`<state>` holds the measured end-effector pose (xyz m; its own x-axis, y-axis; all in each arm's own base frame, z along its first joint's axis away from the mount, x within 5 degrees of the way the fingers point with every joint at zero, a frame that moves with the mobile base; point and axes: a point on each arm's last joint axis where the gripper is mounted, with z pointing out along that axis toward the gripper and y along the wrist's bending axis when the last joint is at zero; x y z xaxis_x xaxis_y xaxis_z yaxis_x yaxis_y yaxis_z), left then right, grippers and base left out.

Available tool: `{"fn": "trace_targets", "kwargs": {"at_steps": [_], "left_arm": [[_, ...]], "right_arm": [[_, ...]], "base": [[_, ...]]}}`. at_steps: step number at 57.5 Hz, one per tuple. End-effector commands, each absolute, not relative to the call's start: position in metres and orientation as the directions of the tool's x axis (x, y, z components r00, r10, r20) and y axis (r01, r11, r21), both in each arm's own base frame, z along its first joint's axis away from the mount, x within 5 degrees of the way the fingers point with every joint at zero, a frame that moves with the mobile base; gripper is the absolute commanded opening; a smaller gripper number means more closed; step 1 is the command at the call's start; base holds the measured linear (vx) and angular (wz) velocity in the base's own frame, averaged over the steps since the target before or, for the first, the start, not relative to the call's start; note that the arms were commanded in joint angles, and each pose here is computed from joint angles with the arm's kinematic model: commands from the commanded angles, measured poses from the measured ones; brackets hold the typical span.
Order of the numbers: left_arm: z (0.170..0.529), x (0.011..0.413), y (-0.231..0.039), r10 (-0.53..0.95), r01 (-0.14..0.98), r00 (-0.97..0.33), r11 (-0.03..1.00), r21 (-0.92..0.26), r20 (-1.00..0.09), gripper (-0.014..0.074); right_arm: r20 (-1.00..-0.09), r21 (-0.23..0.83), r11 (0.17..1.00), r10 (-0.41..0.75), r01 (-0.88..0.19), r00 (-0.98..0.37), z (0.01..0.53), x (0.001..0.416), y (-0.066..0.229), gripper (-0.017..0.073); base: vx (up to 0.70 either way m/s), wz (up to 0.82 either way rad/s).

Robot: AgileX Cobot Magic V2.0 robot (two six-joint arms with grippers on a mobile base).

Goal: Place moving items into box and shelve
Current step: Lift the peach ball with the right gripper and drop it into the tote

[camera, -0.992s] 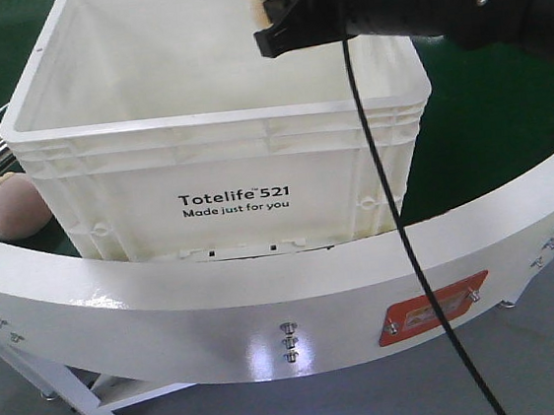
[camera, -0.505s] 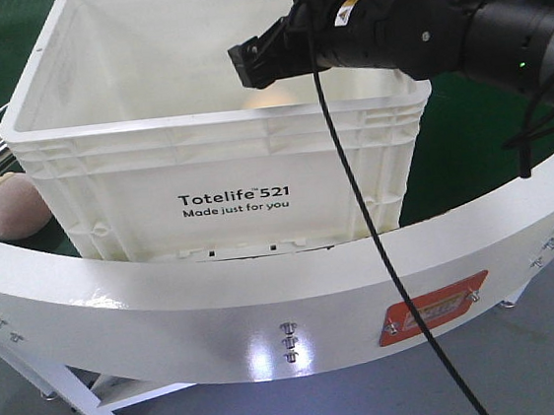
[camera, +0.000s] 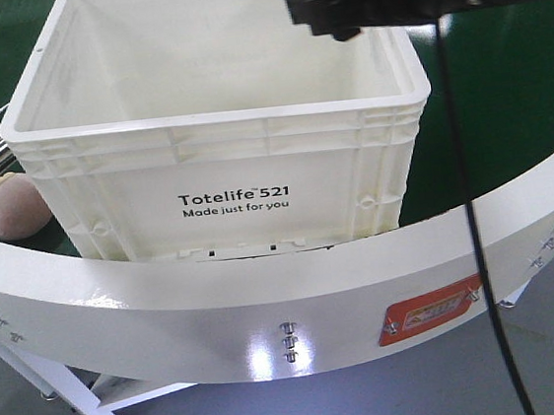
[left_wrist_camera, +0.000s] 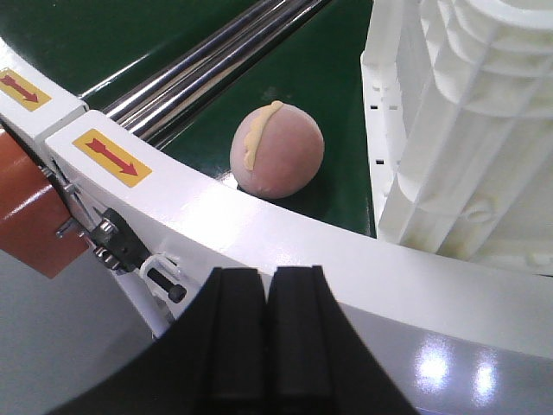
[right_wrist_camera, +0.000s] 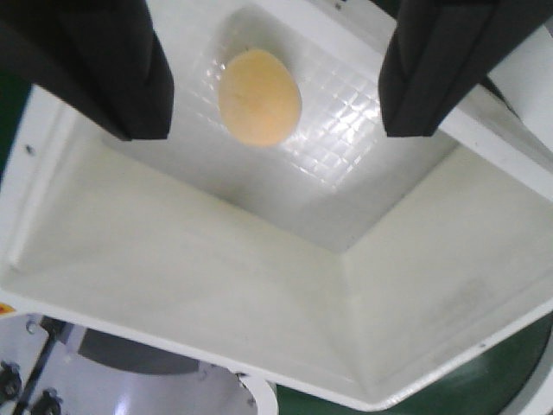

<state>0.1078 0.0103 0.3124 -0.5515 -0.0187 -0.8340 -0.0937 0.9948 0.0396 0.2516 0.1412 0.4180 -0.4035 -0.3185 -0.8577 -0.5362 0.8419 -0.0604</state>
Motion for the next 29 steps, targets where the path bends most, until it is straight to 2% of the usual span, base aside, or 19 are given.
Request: {"fn": "trace_targets", "kwargs": {"at_steps": [1,11,29], "left_arm": [[0.327,0.112,0.01,-0.011,-0.088,-0.474,0.995,0.034,-0.881,-0.0013],[0.327,0.112,0.01,-0.011,-0.088,-0.474,0.995,0.034,-0.881,-0.0013],[0.327,0.112,0.01,-0.011,-0.088,-0.474,0.995,0.034,-0.881,-0.0013]], "right_arm": [[-0.886,-0.1,0.868,-0.3,-0.487,-0.353,0.444,0.233,0.124,0.0536],[-0.886,-0.098,0.893,-0.28,-0.44,-0.37,0.437,0.208,0.105,0.0536],[-0.91,-0.069,0.895,-0.238,-0.441,-0.34,0.378,0.153,0.077,0.0536]], "base": [[0.0,0.0],[0.0,0.0],[0.0,0.0]]}}
